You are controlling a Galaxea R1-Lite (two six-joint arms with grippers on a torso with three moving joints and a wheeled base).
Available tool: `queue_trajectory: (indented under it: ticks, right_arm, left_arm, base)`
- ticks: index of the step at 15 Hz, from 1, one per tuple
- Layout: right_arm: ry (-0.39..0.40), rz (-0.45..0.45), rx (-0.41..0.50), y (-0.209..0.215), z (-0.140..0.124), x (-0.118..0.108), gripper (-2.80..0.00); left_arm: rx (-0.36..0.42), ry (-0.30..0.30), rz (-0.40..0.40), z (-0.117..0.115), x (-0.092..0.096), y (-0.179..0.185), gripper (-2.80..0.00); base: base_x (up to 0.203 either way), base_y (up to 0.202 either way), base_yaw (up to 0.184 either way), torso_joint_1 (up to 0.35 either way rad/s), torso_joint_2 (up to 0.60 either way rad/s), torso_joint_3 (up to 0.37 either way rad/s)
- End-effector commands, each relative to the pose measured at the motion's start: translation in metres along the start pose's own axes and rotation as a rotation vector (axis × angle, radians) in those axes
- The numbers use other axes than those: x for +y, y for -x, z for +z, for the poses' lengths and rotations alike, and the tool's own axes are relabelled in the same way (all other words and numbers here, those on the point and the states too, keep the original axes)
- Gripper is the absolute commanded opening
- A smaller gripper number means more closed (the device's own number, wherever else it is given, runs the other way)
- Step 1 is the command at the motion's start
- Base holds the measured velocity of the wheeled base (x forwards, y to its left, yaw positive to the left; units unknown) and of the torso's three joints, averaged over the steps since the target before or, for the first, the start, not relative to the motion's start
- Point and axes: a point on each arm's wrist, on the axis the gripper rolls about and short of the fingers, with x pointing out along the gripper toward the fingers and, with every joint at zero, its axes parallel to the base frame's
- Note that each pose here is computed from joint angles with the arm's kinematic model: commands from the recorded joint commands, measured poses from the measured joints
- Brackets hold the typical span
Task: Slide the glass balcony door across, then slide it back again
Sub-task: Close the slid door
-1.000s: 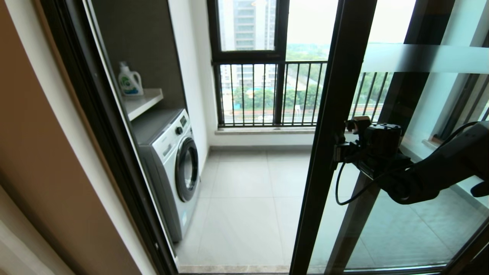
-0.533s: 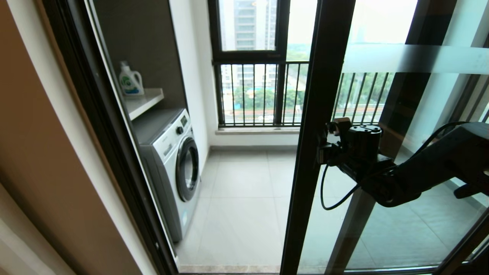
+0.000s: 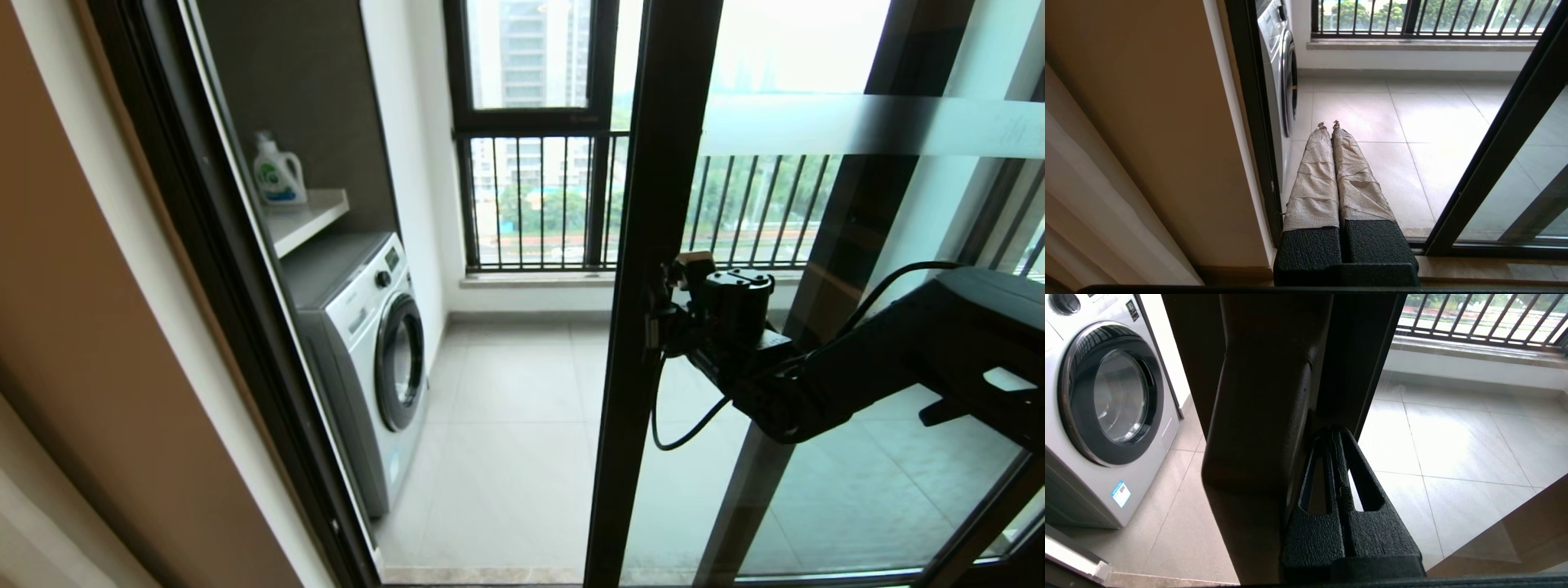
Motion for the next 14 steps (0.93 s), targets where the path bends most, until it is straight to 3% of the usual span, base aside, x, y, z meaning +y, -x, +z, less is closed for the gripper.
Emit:
queue_trajectory:
  ticks: [1, 14]
  right_arm:
    - [0.003, 0.038, -0.014, -0.001, 0.000, 0.017, -2.80]
    - [0.003, 0.156, -0.068, -0.004, 0.003, 0.079, -2.80]
  left_arm:
    - [0.000, 0.000, 0.001, 0.000, 0.000, 0.000, -2.80]
    - [0.000, 0.000, 0.001, 0.000, 0.000, 0.000, -2.80]
  base:
    - [0.000, 0.000, 0.000, 0.000, 0.00, 0.000]
    - [0.000, 0.000, 0.000, 0.000, 0.00, 0.000]
